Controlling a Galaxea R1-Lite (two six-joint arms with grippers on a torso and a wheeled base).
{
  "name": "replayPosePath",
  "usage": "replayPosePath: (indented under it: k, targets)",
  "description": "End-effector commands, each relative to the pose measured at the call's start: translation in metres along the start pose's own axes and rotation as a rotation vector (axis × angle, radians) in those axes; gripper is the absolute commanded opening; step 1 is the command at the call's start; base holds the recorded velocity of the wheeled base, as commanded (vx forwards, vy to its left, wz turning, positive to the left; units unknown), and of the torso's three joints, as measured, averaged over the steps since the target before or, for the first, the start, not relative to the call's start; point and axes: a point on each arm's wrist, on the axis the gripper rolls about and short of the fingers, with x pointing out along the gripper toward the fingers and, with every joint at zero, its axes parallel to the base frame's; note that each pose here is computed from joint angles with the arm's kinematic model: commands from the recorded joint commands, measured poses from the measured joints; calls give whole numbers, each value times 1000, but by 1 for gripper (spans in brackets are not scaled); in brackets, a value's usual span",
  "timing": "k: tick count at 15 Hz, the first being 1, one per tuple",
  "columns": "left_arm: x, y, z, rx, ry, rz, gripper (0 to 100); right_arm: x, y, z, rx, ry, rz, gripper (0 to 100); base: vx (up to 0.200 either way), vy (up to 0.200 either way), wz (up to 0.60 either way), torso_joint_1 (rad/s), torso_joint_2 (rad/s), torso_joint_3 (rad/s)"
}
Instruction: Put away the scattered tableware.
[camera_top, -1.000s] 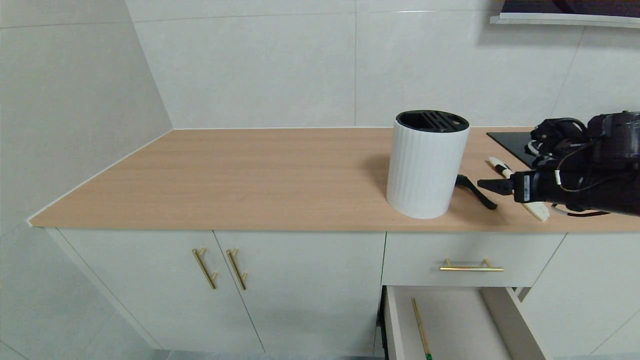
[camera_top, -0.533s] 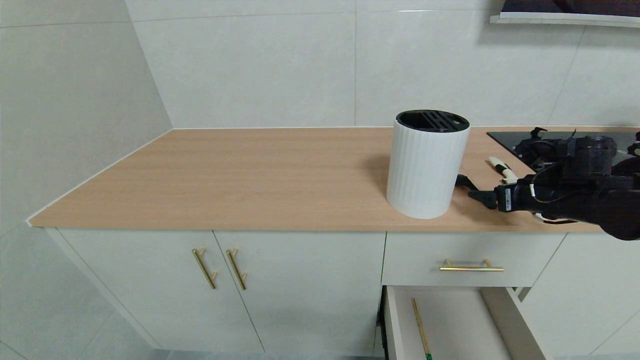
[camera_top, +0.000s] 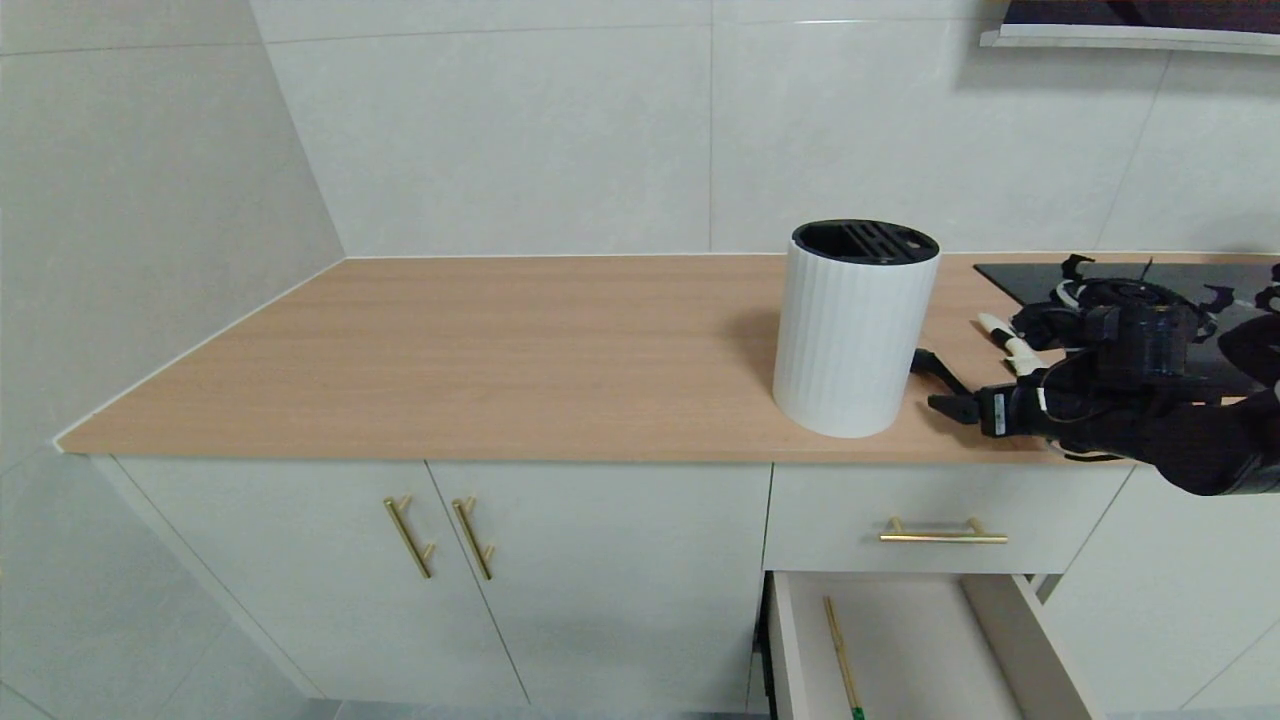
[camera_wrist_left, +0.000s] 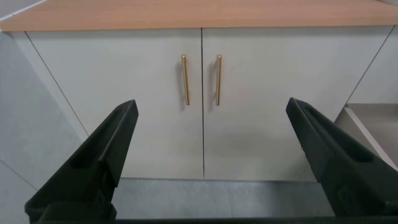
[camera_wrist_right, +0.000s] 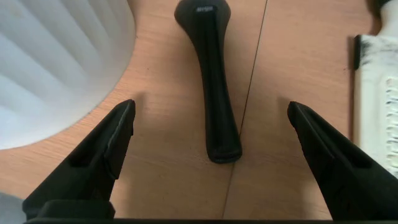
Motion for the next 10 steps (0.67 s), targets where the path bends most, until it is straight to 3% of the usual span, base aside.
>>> replayPosePath:
  k: [1,6,7,10]
  targets:
    - [0,0,0,0,0,0,100,6,0,-4,0,-2,-2,100,0,0,0,0,0,0]
    - [0,0,0,0,1,0,100,9,0,-7,-2,-2,-3,100,0,0,0,0,0,0]
    - [0,0,0,0,1,0,100,10,0,-8,-1,1,-2,0,0,0,0,0,0,0]
    - [0,0,0,0,0,0,100,10,0,-9,0,8,-2,0,0,0,0,0,0,0]
